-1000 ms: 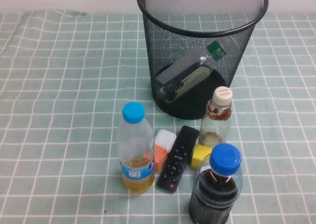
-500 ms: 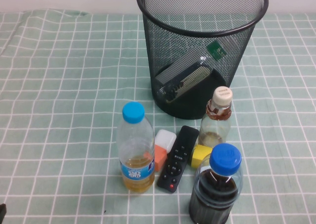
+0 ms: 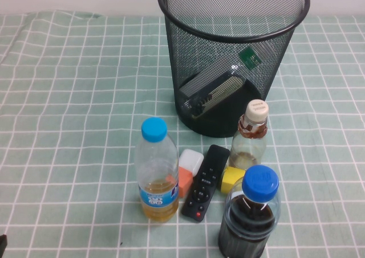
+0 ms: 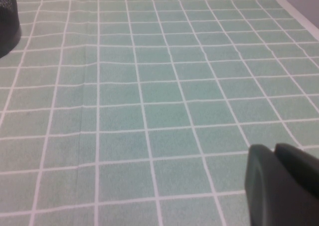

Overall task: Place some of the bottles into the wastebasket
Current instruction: Pick up a bottle from the table with right arm

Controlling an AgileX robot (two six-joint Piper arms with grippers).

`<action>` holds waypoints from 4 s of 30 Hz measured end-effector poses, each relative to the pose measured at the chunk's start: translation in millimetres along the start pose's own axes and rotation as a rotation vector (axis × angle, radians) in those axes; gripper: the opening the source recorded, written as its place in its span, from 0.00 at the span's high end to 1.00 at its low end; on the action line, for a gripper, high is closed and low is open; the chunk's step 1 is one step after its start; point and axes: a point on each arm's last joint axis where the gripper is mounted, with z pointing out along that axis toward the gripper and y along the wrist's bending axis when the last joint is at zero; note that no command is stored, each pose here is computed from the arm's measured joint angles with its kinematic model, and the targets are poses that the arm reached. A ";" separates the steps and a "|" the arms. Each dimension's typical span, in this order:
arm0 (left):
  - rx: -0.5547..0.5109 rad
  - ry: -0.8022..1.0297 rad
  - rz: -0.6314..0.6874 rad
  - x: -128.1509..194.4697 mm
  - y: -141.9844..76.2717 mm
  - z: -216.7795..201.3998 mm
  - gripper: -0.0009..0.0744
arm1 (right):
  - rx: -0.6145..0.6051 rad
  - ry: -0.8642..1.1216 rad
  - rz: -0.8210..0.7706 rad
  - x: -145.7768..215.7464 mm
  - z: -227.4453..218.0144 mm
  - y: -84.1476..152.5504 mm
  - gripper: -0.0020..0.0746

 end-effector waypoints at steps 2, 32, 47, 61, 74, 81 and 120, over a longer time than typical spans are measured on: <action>0.000 0.000 0.000 0.0 0.0 0.0 0.99 | 0.000 0.000 0.000 0.0 0.0 0.0 0.98; -0.001 -0.002 0.001 -0.1 0.1 -0.1 0.99 | -0.318 0.200 0.391 -108.8 -1.9 28.0 0.98; -0.001 0.000 0.001 0.1 0.0 -0.1 0.99 | -0.464 0.240 0.082 -189.5 101.1 65.8 0.98; -0.001 0.000 0.001 0.1 0.0 -0.1 0.99 | -0.565 -0.213 -0.038 -166.8 84.9 133.1 0.43; -0.001 0.000 0.001 0.1 0.0 -0.1 0.99 | -0.641 0.075 0.144 -172.2 106.7 164.5 0.36; -0.001 0.000 0.001 0.1 0.0 -0.1 0.99 | -0.714 0.187 0.094 -180.5 107.5 177.9 0.36; -0.002 0.000 0.006 0.1 0.2 -0.1 0.99 | -0.600 0.444 -0.061 -167.5 177.6 199.8 0.40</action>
